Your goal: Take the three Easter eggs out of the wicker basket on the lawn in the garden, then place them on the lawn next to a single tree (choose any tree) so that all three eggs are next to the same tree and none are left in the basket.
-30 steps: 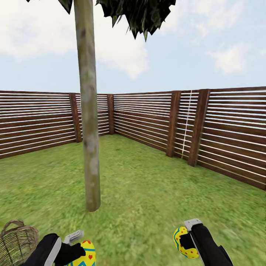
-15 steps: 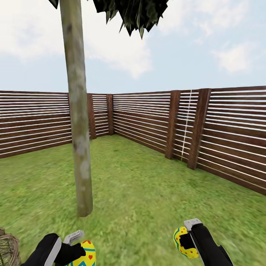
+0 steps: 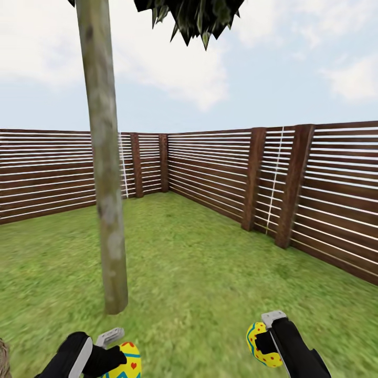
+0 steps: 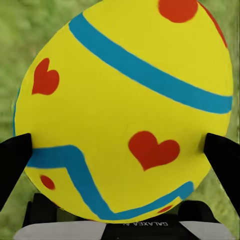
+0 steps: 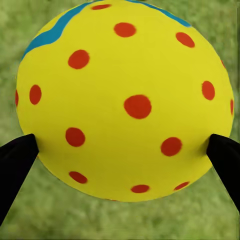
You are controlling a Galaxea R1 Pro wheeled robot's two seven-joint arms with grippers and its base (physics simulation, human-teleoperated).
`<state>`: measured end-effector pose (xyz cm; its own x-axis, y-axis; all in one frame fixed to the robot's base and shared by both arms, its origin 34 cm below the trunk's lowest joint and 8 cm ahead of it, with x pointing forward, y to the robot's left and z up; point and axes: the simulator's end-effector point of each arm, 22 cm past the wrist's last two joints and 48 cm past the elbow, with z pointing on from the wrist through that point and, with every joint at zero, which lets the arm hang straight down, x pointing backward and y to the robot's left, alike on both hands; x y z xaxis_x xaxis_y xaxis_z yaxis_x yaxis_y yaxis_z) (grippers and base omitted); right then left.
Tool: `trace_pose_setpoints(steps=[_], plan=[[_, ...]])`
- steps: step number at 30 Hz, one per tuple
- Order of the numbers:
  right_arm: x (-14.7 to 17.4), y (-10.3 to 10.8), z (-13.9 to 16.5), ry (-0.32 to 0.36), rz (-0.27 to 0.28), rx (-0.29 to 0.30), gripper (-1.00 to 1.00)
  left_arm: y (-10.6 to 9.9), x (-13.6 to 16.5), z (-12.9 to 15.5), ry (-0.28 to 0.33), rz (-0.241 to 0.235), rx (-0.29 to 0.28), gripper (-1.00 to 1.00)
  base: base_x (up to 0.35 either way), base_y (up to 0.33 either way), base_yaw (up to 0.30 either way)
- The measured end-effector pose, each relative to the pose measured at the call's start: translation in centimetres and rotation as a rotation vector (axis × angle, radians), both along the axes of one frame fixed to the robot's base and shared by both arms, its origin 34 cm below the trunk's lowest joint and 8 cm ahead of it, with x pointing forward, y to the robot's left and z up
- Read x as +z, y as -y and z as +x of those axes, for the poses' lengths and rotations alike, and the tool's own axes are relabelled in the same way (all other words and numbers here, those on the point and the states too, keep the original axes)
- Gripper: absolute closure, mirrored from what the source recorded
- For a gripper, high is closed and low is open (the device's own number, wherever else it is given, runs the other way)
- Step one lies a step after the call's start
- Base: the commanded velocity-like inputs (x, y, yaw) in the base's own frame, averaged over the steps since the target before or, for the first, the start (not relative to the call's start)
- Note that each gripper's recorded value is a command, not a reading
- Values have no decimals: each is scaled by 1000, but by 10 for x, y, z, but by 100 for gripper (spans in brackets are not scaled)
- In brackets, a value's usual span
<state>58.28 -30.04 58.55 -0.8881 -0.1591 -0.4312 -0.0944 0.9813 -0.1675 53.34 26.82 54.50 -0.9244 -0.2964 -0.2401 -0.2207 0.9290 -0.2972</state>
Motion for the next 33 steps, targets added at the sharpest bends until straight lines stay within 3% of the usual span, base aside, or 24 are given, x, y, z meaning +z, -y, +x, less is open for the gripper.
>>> trace_pose_setpoints(steps=[15, 22, 33], plan=[[0, 0, 0, -1, 0, 0, 100, 2, 0, 0, 1, -1, -4, 100, 199, -294, 153], [0, 2, 0, 1, 3, -5, 100, -59, 5, 0, 4, 69, 35, 100, 188, -294, 131], [7, 5, 4, 17, -1, -10, 100, -65, 5, -2, 0, 77, 35, 100, 165, -298, 129]])
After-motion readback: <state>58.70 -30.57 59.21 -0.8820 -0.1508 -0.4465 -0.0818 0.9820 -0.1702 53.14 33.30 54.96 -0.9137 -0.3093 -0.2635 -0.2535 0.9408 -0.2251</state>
